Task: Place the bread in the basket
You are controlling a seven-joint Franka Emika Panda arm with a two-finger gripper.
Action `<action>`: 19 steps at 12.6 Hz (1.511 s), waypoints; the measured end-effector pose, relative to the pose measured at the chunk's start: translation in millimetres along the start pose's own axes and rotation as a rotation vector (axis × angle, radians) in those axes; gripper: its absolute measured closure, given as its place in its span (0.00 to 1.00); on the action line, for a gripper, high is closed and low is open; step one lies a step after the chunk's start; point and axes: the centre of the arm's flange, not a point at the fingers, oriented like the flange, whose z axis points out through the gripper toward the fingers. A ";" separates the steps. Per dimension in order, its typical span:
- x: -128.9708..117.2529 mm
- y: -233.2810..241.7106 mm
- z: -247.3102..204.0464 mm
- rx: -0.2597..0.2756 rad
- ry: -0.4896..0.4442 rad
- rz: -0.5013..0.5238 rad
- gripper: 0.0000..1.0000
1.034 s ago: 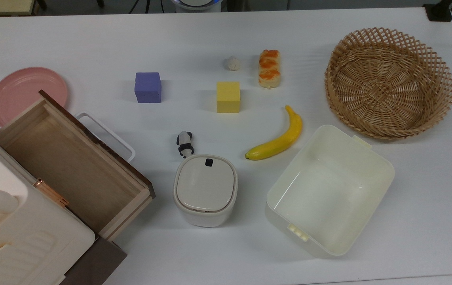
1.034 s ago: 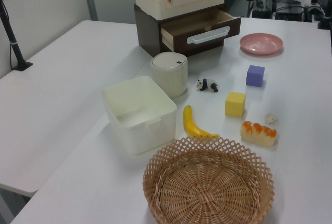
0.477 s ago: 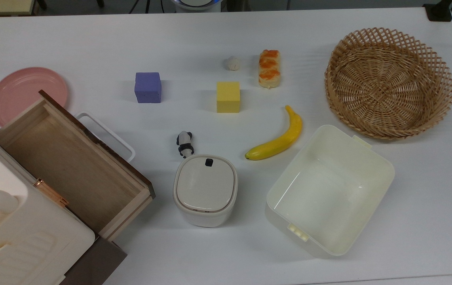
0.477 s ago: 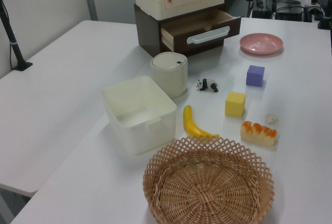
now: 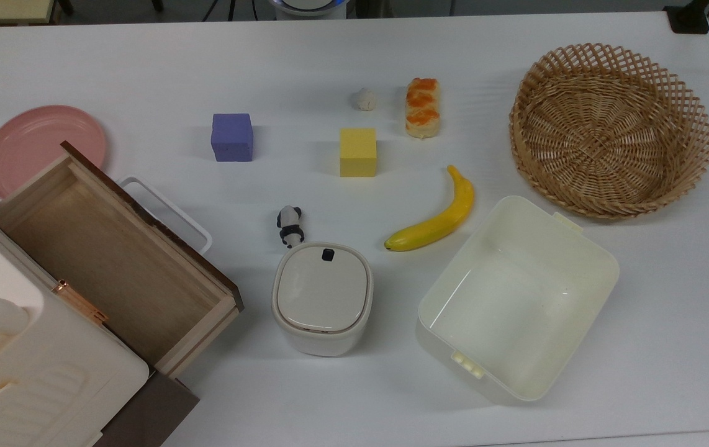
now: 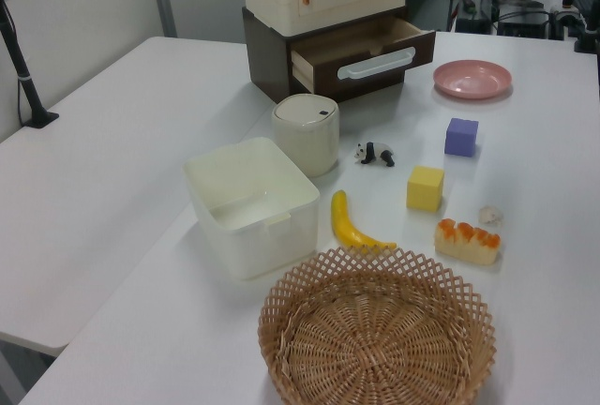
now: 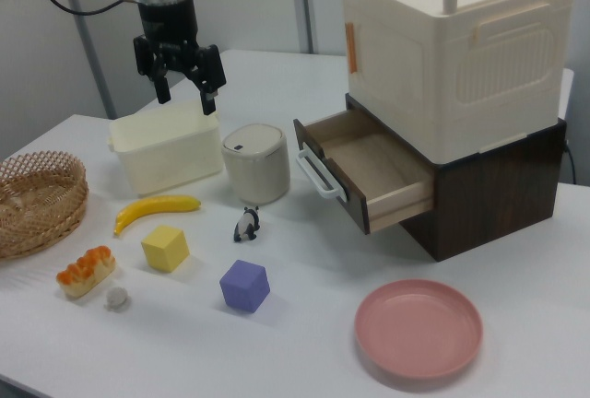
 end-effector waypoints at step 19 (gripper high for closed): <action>0.2 1.0 0.2 0.000 0.000 -0.004 0.00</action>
